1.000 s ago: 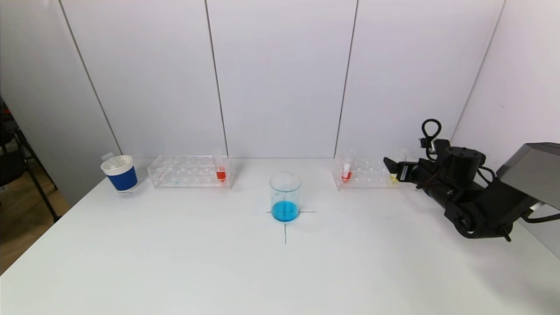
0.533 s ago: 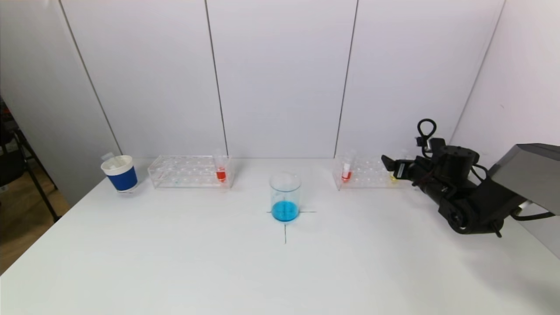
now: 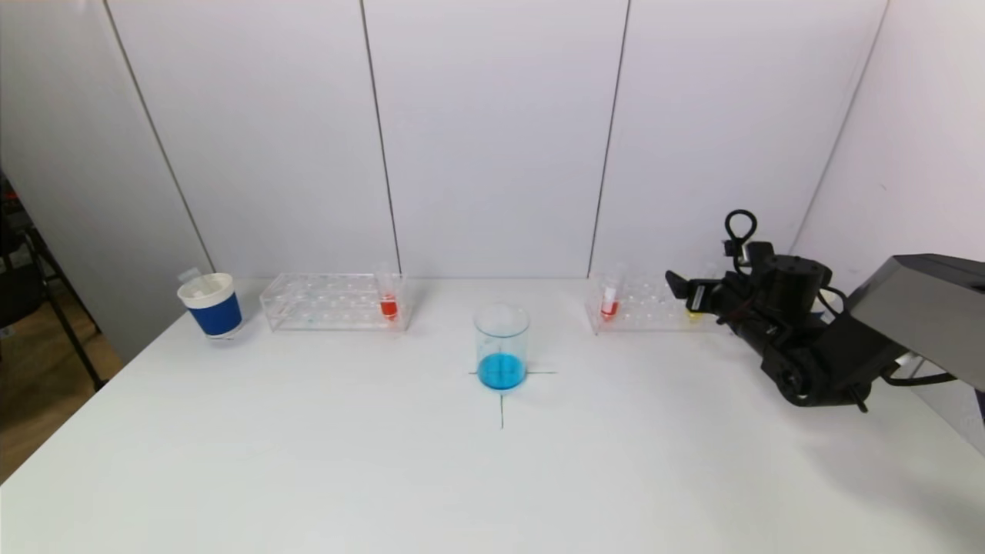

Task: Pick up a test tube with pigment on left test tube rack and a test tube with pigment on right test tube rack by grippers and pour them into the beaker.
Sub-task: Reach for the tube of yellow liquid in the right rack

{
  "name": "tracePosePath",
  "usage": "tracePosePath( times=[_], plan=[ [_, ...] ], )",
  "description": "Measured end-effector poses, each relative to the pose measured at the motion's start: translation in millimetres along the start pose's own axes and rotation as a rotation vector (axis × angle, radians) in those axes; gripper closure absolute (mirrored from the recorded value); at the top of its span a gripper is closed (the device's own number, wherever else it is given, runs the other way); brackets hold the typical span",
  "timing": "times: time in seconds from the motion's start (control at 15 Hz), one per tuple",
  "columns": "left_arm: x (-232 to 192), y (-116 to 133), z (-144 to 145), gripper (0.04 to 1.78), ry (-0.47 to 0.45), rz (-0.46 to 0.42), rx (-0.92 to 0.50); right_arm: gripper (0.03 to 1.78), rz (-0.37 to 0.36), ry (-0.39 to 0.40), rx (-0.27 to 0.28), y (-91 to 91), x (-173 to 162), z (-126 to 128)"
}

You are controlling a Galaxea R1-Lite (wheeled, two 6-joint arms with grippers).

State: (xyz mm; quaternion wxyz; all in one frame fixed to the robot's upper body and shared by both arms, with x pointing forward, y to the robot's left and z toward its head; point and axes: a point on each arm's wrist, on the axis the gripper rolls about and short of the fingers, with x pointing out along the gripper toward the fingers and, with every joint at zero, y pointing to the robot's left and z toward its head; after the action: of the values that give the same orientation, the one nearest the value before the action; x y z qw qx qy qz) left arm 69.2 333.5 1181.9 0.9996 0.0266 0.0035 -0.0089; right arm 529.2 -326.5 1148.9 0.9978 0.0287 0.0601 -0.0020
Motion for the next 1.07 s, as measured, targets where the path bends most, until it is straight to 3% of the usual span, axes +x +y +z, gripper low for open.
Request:
tracePosePath(
  times=[0.87,1.07],
  plan=[
    [0.0,0.0,0.0,0.06,0.0,0.0,0.0,0.04,-0.003,0.007,-0.011,-0.7,7.8,-13.2],
    [0.0,0.0,0.0,0.06,0.0,-0.001,0.0,0.04,-0.002,-0.021,-0.026,-0.6,9.6,-12.8]
  ],
)
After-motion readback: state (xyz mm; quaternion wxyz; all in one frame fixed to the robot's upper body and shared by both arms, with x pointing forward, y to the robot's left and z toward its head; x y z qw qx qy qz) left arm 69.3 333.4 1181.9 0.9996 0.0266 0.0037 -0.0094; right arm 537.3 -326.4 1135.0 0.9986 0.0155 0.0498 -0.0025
